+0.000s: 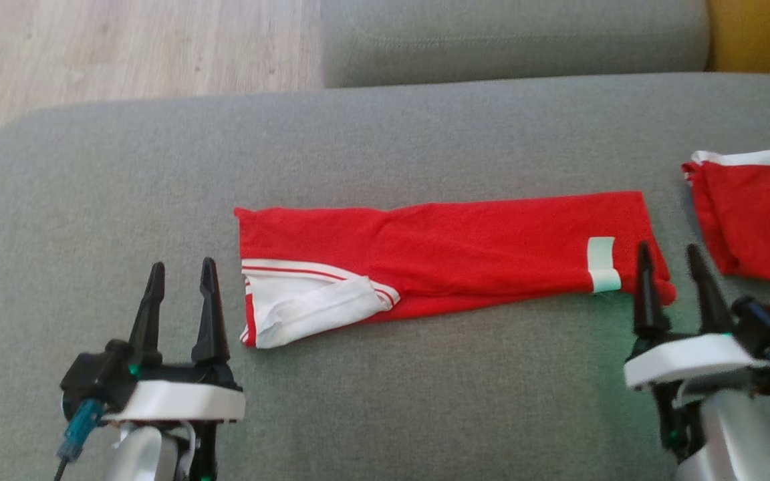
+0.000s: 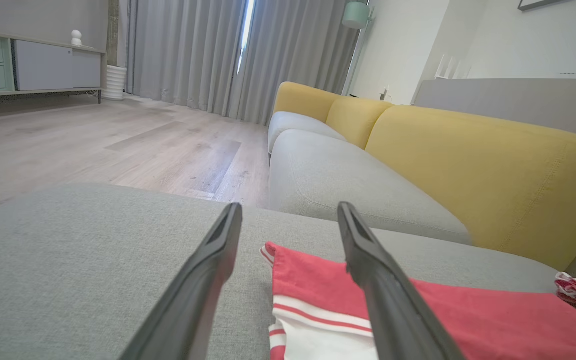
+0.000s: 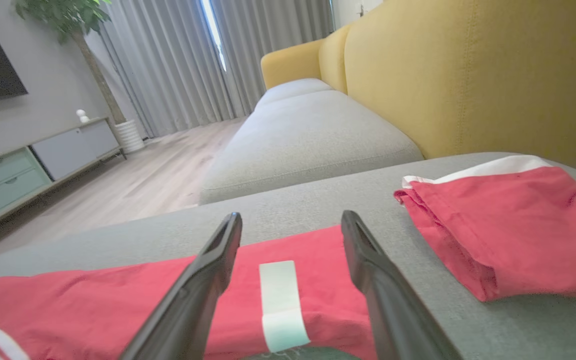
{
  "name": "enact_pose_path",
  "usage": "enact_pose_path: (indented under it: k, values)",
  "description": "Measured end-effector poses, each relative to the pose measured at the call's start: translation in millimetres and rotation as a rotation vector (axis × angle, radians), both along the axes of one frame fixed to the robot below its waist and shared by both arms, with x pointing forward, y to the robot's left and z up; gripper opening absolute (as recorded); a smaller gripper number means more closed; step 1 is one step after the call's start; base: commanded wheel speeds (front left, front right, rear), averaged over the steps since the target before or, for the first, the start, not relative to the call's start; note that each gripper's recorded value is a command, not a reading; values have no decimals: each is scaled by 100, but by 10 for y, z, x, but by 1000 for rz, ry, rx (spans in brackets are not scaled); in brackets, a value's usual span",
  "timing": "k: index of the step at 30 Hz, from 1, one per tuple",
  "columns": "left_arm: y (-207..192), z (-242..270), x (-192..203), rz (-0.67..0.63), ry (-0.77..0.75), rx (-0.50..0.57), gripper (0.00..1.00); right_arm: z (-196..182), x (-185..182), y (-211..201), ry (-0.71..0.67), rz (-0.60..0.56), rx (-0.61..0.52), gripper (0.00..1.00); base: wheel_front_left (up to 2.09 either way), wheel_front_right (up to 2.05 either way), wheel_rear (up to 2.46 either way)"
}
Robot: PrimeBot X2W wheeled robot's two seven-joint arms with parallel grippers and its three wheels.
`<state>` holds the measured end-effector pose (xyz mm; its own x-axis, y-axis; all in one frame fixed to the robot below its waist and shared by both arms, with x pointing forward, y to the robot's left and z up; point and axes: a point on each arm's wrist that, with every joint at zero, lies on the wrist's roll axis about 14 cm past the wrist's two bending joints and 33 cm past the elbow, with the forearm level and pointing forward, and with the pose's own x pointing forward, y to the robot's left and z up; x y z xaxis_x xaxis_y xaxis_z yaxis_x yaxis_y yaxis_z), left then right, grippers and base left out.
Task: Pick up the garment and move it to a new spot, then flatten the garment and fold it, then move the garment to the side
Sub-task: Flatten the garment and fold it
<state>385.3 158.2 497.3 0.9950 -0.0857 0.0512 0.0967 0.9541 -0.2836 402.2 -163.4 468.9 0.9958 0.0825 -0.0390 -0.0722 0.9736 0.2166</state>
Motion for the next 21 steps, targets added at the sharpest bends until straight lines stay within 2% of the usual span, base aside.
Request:
enact_pose_path:
  k: [8,16,21]
  values:
    - [-23,-121,145,-10,31,1,100,-267,359,-300,129,-75,-92,100,0,0,0]
    - [48,-257,258,5,67,9,100,-938,441,-347,382,-115,-39,100,0,0,0]
    - [85,-221,360,12,55,23,100,-1112,477,-266,440,-105,-19,100,0,0,0]
